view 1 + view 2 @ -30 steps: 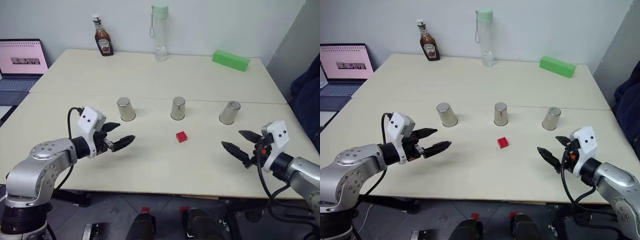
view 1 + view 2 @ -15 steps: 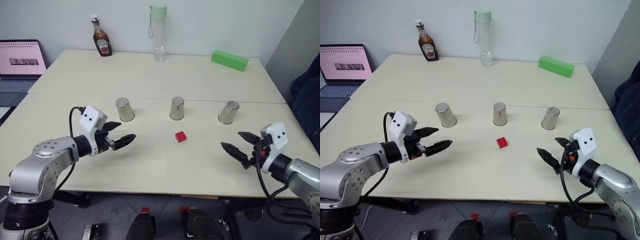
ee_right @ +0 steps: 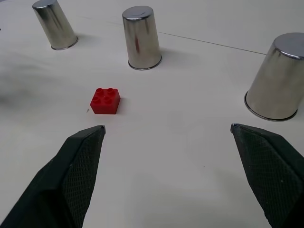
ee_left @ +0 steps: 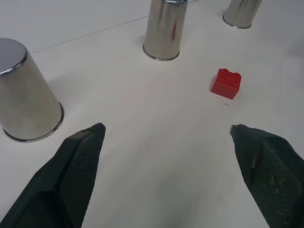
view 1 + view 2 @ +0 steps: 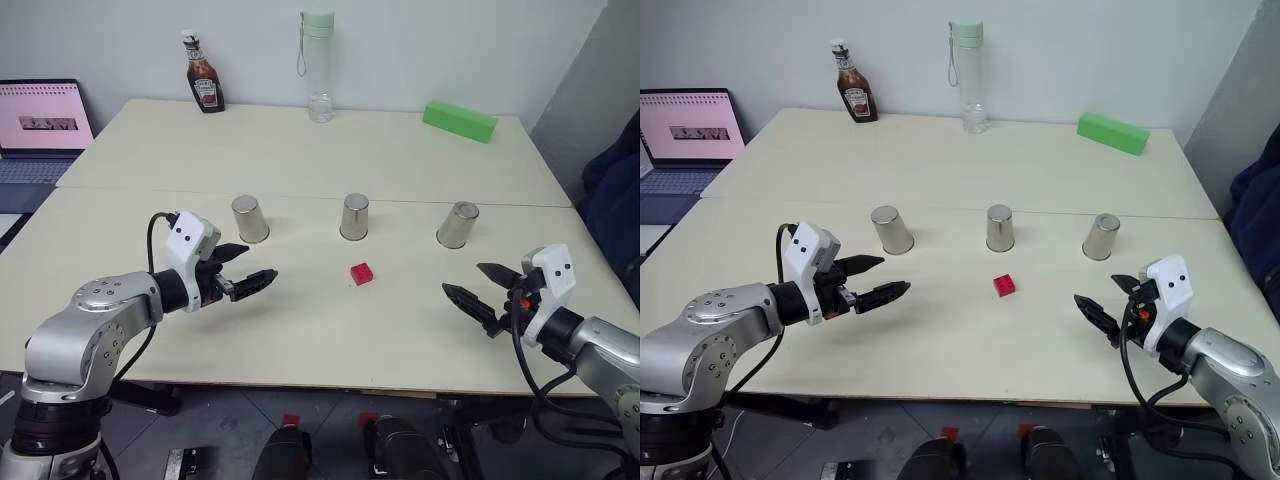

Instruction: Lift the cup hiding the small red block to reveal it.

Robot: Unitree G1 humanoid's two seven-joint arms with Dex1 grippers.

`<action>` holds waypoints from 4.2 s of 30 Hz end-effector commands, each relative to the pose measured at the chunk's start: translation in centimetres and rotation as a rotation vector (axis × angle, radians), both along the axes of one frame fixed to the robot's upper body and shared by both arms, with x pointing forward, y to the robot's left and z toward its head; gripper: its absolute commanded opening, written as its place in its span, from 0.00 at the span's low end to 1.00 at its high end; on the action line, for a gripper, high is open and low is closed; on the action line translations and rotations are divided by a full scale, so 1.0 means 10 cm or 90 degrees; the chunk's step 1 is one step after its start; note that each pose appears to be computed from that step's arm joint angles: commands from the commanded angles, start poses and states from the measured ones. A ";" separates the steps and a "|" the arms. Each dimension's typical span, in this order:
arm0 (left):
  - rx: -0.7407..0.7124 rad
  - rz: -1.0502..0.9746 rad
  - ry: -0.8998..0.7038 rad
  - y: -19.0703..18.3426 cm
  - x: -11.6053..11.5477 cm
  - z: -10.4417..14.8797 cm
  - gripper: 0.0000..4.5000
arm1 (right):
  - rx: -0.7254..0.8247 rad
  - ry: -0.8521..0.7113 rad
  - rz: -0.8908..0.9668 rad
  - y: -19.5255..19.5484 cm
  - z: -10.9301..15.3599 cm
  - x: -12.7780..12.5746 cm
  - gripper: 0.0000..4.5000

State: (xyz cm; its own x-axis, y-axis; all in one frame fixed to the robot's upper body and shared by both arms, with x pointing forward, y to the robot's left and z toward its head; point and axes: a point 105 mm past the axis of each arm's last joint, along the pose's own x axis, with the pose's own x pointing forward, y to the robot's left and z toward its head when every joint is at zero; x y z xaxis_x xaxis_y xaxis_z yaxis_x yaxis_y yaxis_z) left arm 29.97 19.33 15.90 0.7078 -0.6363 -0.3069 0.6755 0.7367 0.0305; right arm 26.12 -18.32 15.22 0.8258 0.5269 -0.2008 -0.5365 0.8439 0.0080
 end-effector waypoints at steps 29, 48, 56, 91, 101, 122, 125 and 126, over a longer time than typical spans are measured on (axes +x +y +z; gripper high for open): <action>0.011 -0.013 -0.032 0.05 0.05 0.12 0.99 | 0.001 -0.033 -0.005 0.00 0.12 0.02 1.00; 0.011 -0.010 -0.039 0.05 0.08 0.12 0.99 | -0.001 -0.036 -0.013 -0.03 0.11 0.02 1.00; 0.012 -0.007 -0.044 0.04 0.10 0.13 0.99 | -0.003 -0.039 -0.016 -0.04 0.12 0.03 1.00; 0.013 -0.055 -0.045 -0.09 0.04 0.16 0.99 | -0.012 -0.042 -0.020 -0.01 0.08 0.10 1.00; -0.043 -0.231 -0.120 -0.78 -0.10 0.43 0.99 | -0.055 -0.116 -0.194 -0.33 -0.06 0.80 1.00; -0.056 -0.276 -0.127 -1.04 -0.16 0.28 0.99 | 0.016 -0.135 -0.238 -0.22 -0.25 1.60 1.00; -0.056 -0.275 -0.128 -1.04 -0.16 0.27 0.99 | 0.021 -0.142 -0.244 -0.25 -0.24 1.63 1.00; -0.055 -0.275 -0.127 -1.03 -0.16 0.27 1.00 | 0.021 -0.146 -0.249 -0.26 -0.23 1.64 0.96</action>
